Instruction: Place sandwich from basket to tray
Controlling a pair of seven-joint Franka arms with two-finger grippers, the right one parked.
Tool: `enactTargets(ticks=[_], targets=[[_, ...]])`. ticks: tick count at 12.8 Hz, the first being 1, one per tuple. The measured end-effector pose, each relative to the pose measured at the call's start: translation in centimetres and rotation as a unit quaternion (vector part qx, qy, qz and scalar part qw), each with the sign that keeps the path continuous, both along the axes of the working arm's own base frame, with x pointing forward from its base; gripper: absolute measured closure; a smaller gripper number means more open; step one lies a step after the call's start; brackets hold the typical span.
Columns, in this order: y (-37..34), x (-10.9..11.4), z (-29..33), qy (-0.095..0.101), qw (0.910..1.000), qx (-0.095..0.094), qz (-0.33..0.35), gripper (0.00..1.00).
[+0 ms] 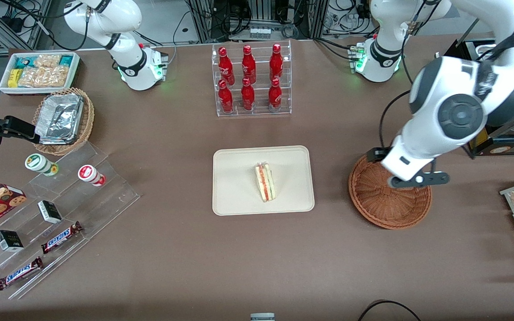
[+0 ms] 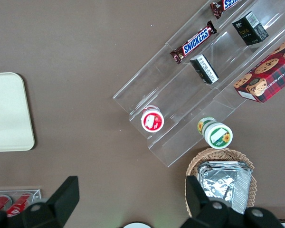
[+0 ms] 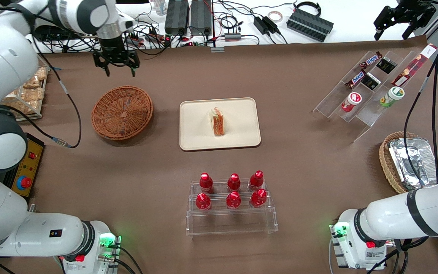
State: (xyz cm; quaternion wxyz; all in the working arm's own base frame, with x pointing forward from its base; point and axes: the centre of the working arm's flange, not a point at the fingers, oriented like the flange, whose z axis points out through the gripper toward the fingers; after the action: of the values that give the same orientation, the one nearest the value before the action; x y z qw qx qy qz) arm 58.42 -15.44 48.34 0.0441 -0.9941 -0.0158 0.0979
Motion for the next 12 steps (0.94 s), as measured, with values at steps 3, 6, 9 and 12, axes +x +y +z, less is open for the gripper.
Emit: enactTargets(ticks=[3, 6, 9, 12], targets=[[4.4, 0.1, 1.3, 0.015, 0.9991, -0.034, -0.023, 0.0], [7.8, -1.2, 4.4, 0.018, 0.9966, -0.049, -0.064, 0.0], [8.8, -3.3, 8.2, 0.008, 0.9956, -0.048, -0.081, 0.0], [9.6, -5.0, 10.9, -0.004, 0.9955, -0.045, -0.083, 0.0]])
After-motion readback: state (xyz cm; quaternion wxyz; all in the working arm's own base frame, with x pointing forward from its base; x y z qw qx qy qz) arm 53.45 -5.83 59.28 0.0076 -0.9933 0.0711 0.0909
